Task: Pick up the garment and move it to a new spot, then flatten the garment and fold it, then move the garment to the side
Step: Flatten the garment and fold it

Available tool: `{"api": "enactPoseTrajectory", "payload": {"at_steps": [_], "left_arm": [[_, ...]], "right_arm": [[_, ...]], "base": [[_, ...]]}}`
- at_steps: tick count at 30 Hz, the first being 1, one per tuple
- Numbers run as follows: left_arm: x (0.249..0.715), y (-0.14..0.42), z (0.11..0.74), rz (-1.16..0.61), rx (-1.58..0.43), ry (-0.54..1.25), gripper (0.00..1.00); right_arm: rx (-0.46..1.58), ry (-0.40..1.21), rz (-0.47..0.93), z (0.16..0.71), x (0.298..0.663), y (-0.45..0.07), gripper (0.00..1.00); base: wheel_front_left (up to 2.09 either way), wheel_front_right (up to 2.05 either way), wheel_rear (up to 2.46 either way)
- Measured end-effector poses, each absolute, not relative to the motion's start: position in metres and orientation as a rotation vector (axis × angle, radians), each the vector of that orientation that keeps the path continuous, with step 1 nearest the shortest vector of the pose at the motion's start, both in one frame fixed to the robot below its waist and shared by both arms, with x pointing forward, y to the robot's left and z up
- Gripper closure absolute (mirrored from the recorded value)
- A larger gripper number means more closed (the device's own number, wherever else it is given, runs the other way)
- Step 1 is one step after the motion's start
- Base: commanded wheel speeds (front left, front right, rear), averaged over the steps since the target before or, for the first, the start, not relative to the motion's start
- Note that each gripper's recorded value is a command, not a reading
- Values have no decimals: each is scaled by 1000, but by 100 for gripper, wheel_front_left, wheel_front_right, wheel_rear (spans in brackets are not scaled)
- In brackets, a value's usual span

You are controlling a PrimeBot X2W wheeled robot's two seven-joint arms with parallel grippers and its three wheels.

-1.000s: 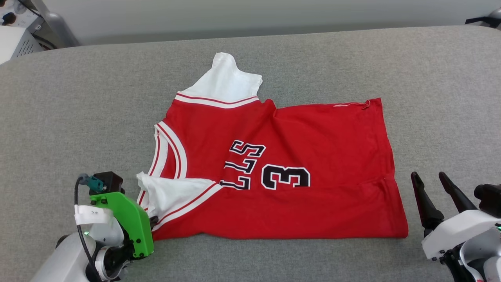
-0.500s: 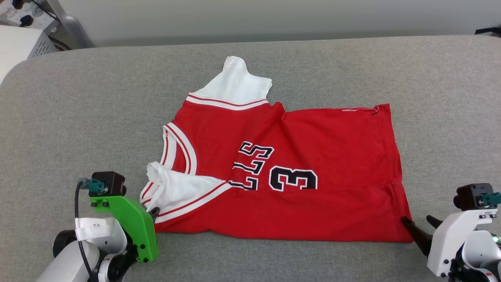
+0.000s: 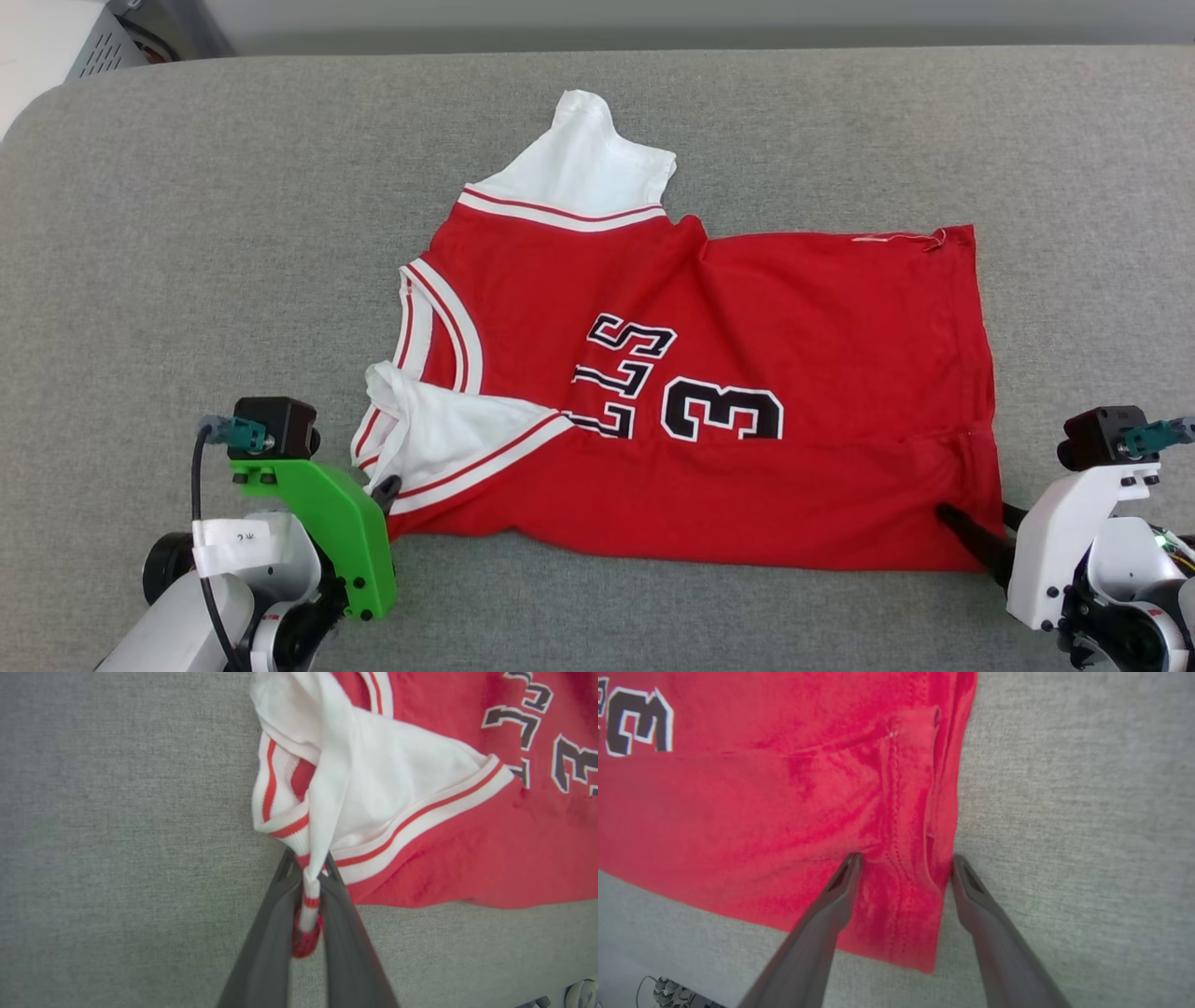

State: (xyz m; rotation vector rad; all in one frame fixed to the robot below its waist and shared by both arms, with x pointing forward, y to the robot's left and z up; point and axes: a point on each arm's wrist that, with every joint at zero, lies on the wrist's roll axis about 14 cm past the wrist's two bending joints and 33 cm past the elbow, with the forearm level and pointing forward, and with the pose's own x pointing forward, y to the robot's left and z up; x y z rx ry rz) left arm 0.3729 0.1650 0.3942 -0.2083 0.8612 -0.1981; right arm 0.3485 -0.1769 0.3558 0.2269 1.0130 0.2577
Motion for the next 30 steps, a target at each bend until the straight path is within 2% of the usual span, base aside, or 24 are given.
{"api": "enactPoseTrajectory", "payload": {"at_steps": [12, 23, 30], "left_arm": [[371, 167, 417, -195, -193, 746, 100], [331, 184, 427, -150, -198, 736, 100], [294, 189, 424, -130, -226, 773, 100]], "right_arm": [[208, 938, 287, 378, 349, -171, 100], [183, 889, 324, 398, 323, -162, 100], [186, 908, 333, 398, 293, -159, 100]], "base": [[0, 0, 0], [0, 0, 0], [0, 0, 0]]}}
